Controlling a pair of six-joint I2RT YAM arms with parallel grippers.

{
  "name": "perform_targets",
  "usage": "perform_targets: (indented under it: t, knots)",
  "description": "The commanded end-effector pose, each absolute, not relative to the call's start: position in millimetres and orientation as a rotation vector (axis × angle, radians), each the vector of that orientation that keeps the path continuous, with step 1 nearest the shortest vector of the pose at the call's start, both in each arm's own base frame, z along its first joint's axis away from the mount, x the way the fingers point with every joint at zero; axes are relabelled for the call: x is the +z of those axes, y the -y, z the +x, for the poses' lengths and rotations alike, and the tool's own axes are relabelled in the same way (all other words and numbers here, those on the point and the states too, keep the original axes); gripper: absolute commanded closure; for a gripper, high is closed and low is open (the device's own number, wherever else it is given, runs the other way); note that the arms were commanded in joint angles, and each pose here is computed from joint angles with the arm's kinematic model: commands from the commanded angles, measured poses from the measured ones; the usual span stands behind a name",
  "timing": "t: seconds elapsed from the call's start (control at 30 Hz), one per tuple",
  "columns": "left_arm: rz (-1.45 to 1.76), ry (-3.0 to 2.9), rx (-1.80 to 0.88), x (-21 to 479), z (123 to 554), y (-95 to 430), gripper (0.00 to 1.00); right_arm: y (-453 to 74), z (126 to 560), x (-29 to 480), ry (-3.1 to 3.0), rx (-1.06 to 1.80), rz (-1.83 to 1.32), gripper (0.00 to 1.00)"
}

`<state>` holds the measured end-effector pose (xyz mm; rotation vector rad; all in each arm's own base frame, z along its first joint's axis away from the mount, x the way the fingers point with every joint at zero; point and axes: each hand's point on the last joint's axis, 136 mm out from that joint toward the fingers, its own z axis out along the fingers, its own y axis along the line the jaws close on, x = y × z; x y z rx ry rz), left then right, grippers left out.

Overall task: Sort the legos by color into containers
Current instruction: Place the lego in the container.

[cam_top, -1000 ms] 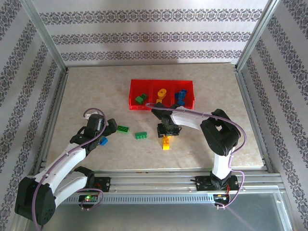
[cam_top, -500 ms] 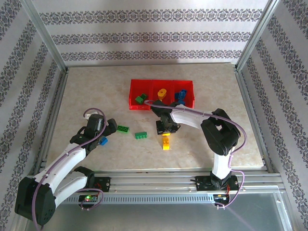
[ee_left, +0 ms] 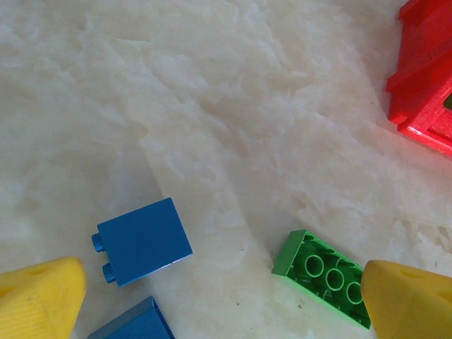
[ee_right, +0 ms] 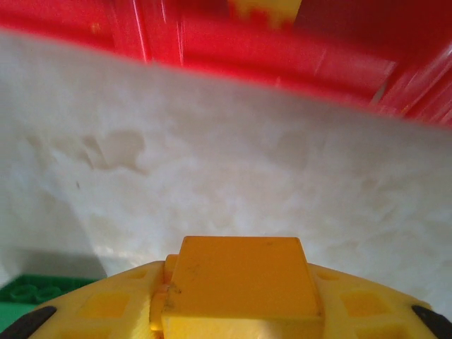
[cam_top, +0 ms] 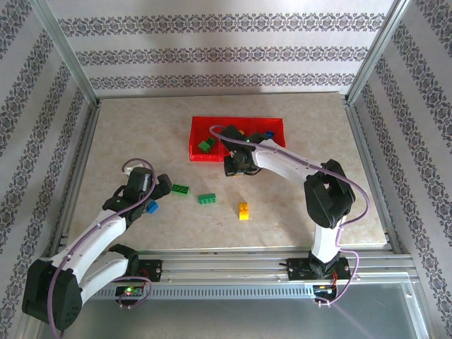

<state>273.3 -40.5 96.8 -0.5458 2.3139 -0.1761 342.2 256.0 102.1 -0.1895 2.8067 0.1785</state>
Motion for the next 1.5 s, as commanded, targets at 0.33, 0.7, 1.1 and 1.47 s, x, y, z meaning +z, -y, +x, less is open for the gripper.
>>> perform_targets:
  t: [0.33, 0.7, 1.1, 1.47]
  knots:
    - [-0.580, -2.267, -0.181, 107, 280, 35, 0.00, -235, 439, 130, -2.630, -0.003, -0.196, 0.61]
    - [-0.581, -2.259, -0.183, 111, 278, 35, 0.00, -233, 459, 105, -2.631, -0.106, -0.249, 0.61]
    - [-0.576, -2.257, -0.178, 115, 278, 34, 0.00, -233, 463, 88, -2.650, -0.144, -0.263, 0.51]
    - [-0.571, -2.263, -0.172, 114, 277, 34, 0.00, -233, 459, 103, -2.628, -0.134, -0.262, 0.39]
